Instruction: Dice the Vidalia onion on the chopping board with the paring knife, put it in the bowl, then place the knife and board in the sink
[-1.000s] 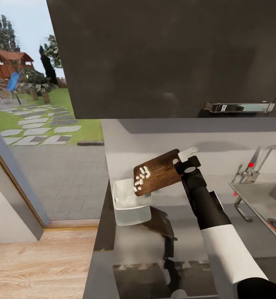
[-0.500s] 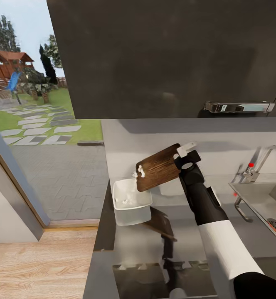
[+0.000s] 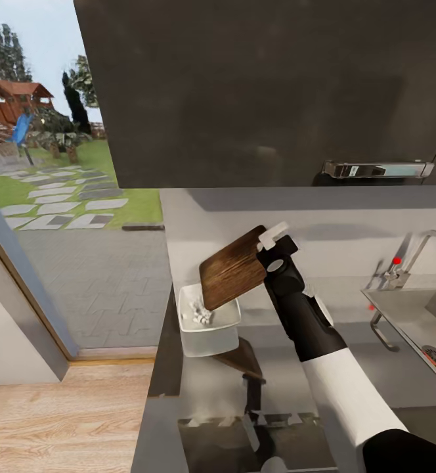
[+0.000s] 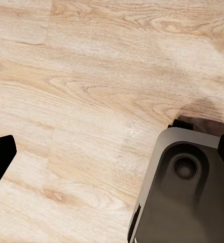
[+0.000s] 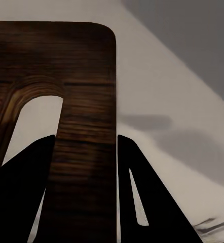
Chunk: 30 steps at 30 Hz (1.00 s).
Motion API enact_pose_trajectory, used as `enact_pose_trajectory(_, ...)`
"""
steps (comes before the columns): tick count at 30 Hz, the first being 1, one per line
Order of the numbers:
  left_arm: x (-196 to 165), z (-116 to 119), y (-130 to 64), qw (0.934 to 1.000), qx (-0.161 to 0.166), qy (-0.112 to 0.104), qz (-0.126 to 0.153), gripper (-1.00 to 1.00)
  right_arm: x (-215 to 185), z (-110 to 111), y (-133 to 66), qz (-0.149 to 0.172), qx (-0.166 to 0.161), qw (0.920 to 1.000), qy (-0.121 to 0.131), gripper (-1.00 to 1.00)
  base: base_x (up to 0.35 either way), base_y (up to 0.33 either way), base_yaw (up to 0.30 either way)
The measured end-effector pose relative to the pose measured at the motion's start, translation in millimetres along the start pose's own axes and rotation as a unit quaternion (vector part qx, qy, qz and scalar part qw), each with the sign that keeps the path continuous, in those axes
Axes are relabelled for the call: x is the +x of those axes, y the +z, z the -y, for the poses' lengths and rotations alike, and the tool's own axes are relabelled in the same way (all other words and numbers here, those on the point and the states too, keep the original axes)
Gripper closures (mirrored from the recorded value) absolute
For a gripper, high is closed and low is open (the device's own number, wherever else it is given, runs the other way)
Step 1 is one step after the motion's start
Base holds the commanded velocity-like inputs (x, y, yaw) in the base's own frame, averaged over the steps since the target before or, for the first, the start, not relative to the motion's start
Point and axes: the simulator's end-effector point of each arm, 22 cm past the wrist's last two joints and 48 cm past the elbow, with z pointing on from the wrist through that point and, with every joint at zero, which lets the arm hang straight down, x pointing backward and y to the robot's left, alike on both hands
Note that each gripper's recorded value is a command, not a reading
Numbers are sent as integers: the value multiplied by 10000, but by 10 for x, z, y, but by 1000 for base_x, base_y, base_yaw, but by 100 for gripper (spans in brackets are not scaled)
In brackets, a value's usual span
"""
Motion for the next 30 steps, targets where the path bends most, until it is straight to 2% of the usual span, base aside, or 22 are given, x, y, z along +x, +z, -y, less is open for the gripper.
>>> enact_pose_trajectory(5,0,2,-1,10000,2,0,0,-100,22,26,9,-9,20,10000,-11,100,0,0,0)
enact_pose_trajectory(7,2,8,-2,10000,6,-1,-1,-100,66,58,26,-50,10,10000,62,100,0,0,0)
enact_pose_trajectory(9,2,10,-3,10000,7,-1,-2,-100,214,185,83,-185,16,9992,362,100,0,0,0)
enact_pose_trajectory(11,2,11,-3,10000,8,-1,-2,-100,382,206,152,-261,-342,9934,1060,100,0,0,0)
enact_pose_trajectory(12,2,11,-3,10000,8,-2,-2,-100,461,217,179,-276,-535,9897,1301,100,0,0,0)
enact_pose_trajectory(14,2,11,-3,10000,7,-2,-2,-100,636,319,227,-294,-813,9847,1514,100,0,0,0)
enact_pose_trajectory(16,1,11,-3,10000,8,-1,-1,-100,758,413,242,-249,-1170,9719,2027,100,0,0,0)
enact_pose_trajectory(17,2,11,-3,10000,8,-2,-1,-100,829,507,256,-249,-1187,9682,2187,100,0,0,0)
enact_pose_trajectory(18,1,12,-3,10000,8,-1,-2,-100,919,596,270,-250,-1271,9599,2486,100,0,0,0)
enact_pose_trajectory(19,2,11,-3,10000,8,-2,-1,-100,976,663,278,-257,-1267,9575,2579,100,-7,0,0)
enact_pose_trajectory(20,2,11,-3,10000,8,-1,-2,-100,1026,670,288,-274,-1348,9518,2742,100,-85,0,0)
enact_pose_trajectory(23,6,21,-4,10000,10,-2,-14,-100,1217,581,346,-460,-1467,9452,2882,100,-251,0,0)
enact_pose_trajectory(30,8,23,-4,10000,13,0,-17,-100,1194,544,366,-362,-1500,9450,2883,100,-333,-3,0)
